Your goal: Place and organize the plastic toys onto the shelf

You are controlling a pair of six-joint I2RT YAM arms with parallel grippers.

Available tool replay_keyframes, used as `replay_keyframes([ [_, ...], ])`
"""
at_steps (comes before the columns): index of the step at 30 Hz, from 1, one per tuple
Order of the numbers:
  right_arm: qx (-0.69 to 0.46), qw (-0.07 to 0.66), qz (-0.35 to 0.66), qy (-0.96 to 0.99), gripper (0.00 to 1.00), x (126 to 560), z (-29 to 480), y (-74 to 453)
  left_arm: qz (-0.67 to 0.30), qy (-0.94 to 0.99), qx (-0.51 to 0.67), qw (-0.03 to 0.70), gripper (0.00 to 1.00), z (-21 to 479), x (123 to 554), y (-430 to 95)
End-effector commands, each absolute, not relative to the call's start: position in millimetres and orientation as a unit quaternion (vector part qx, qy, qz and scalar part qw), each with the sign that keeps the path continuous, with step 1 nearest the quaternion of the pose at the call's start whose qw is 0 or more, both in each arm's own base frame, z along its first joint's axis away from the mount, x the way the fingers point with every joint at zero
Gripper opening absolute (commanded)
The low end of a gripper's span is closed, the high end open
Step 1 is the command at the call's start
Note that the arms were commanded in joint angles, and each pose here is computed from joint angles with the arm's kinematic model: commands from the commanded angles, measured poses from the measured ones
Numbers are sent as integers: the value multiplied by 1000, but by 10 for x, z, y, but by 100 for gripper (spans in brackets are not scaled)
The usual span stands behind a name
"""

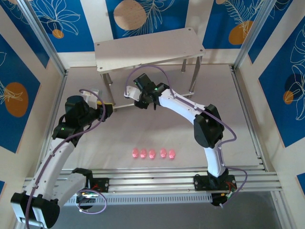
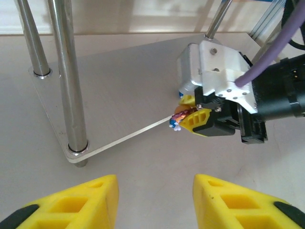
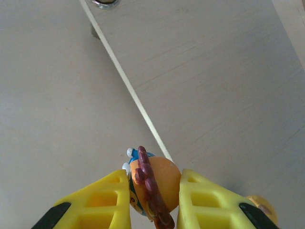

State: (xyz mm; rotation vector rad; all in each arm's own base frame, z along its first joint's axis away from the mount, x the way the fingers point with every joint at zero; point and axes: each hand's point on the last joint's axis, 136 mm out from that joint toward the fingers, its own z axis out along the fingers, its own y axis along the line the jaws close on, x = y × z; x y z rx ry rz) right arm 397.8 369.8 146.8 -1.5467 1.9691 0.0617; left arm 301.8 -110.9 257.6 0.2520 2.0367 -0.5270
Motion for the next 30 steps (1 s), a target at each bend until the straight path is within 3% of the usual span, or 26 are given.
replay_keyframes([
  [1, -596, 308, 13, 741, 1, 4028, 1436, 3740, -228, 834, 104, 491, 46, 2592, 2961, -1088],
  [30, -604, 315, -19, 732, 1, 4348, 1224, 3944, -243, 831, 103, 490, 47, 2580, 2954, -1038],
])
